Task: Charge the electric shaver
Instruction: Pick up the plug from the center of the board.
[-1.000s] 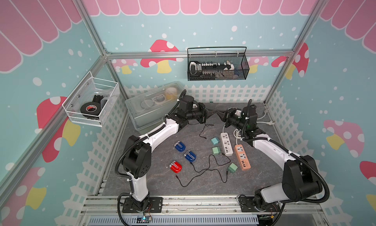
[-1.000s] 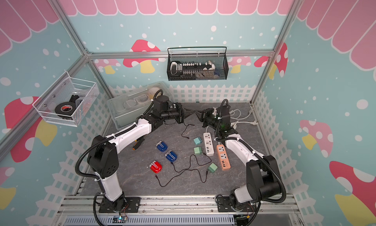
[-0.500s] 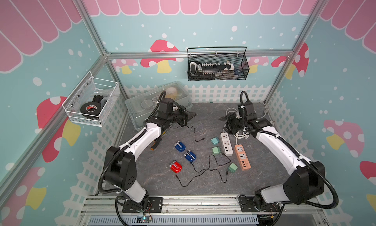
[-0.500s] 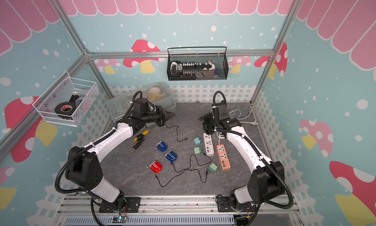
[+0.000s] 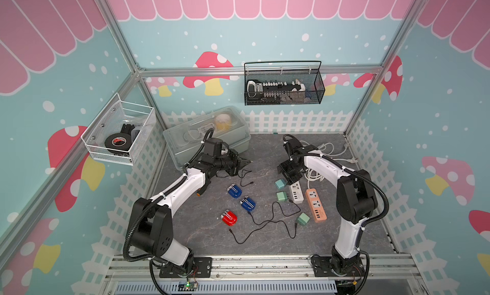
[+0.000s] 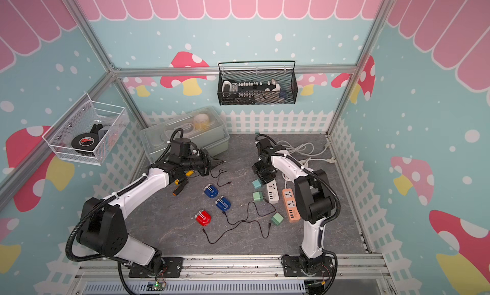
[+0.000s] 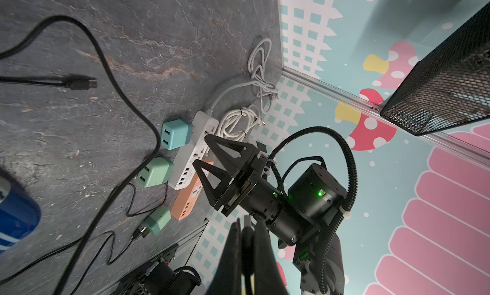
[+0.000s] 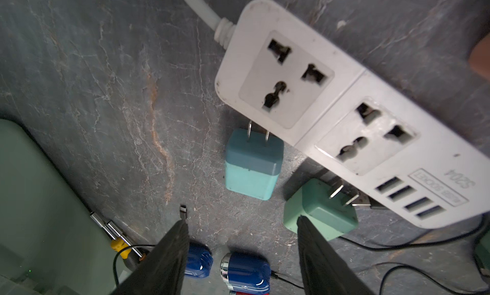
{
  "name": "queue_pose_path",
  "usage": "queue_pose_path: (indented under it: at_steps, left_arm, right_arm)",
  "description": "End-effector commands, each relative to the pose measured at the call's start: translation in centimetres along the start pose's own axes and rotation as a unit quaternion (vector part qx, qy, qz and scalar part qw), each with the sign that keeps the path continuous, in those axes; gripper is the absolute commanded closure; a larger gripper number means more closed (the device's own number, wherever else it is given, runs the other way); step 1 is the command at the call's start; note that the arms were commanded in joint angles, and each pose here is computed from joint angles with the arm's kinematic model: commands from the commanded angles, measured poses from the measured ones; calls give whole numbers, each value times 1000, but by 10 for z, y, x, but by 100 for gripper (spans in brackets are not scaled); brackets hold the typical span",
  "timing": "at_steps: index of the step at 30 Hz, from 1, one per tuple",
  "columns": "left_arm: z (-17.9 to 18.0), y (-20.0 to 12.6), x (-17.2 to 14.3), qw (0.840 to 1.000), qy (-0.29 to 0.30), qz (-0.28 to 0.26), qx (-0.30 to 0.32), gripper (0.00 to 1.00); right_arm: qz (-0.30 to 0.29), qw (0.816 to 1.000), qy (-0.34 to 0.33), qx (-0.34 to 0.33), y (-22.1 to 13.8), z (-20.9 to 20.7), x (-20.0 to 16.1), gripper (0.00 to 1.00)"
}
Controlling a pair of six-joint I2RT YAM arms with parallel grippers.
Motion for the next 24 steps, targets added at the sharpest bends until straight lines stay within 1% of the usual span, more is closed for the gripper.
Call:
queue_pose_path:
  at_steps: [1, 9, 13, 20, 24]
  left_arm:
    - [-6, -12, -8, 1000, 20, 3, -15, 100]
    - [-4, -13, -9, 1000, 19, 5, -13, 100]
    - [-4, -13, -9, 1000, 19, 4, -15, 100]
    - [-4, -14, -9, 1000, 21, 0, -17, 100]
    - [-3, -14, -10, 1000, 21, 0, -15, 100]
  right_arm:
    - [3, 998, 38, -47, 15, -9, 3, 33]
    - [6, 996, 71, -49, 33, 0, 6, 32]
    - [3, 994, 86, -66, 43, -3, 8, 35]
    - [-5, 990, 100, -96, 52, -8, 11, 36]
    - [5, 987, 116, -113, 60, -9, 10, 37]
Point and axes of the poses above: each gripper's point midway between its finger pads, its own y axis out along the fingers, its own z axis along the line the jaws close on, x = y × z, the point moved 8 cm from there along -y, back along the fingers, and after that the axes turned 1 degree about y, right-handed, at the moved point
